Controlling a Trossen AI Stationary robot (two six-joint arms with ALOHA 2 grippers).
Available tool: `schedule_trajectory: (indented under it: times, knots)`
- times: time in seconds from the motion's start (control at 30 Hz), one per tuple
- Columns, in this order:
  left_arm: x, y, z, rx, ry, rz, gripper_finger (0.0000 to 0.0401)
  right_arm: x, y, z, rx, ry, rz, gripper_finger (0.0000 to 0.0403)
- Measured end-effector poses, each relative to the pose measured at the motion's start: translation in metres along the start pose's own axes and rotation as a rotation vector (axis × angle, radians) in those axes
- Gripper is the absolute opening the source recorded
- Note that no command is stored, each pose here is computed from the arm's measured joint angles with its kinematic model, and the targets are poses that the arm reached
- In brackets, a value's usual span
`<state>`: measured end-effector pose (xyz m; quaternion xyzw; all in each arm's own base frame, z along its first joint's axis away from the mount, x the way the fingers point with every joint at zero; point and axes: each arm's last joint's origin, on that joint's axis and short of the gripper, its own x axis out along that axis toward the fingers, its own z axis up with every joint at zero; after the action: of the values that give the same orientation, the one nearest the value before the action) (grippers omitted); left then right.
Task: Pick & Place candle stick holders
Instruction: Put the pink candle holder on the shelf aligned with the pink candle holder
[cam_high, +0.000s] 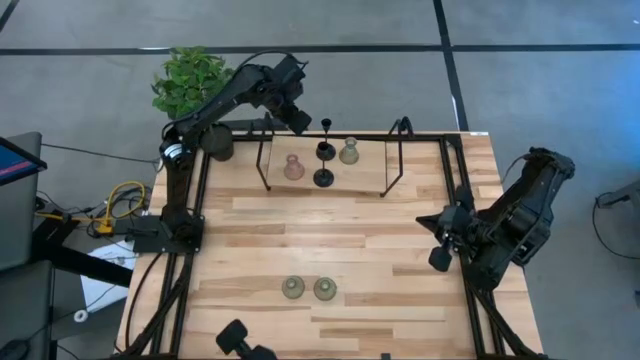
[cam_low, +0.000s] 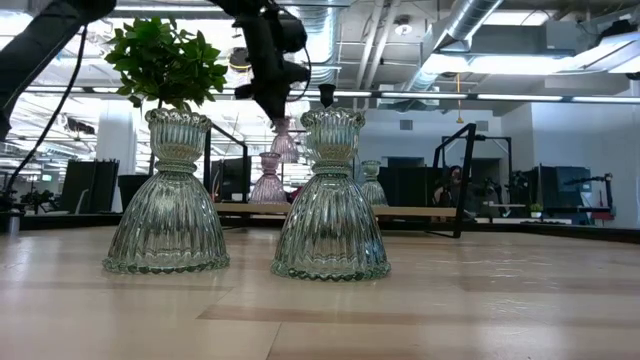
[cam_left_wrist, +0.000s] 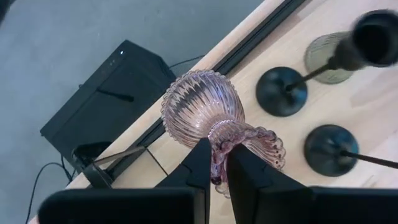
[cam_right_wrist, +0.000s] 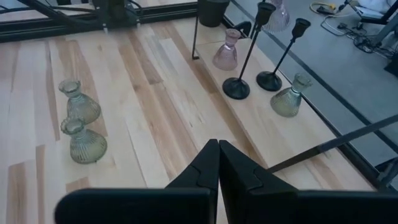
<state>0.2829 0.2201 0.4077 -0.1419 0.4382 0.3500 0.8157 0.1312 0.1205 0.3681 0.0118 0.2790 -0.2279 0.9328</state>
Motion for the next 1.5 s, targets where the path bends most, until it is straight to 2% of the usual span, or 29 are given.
schedule_trajectory:
  times: [0.53, 0.63, 1.13, 1.37, 1.5]
  knots:
    - [0.047, -0.005, 0.004, -0.002, 0.099, -0.074, 0.0028, 0.000, 0.000, 0.000, 0.000, 0.000, 0.001, 0.0000]
    - [0.056, -0.006, 0.004, -0.007, 0.124, -0.120, 0.0028, 0.000, 0.000, 0.000, -0.001, 0.000, 0.001, 0.0000]
    - [0.062, -0.011, -0.005, -0.002, 0.232, -0.145, 0.0028, 0.000, 0.000, 0.000, -0.004, 0.008, 0.001, 0.0000]
    - [0.082, -0.016, -0.020, 0.003, 0.313, -0.149, 0.0028, 0.000, 0.000, 0.000, -0.005, 0.008, 0.002, 0.0000]
    - [0.085, -0.016, -0.021, 0.003, 0.300, -0.154, 0.0028, 0.000, 0.000, 0.000, -0.004, 0.009, 0.002, 0.0000]
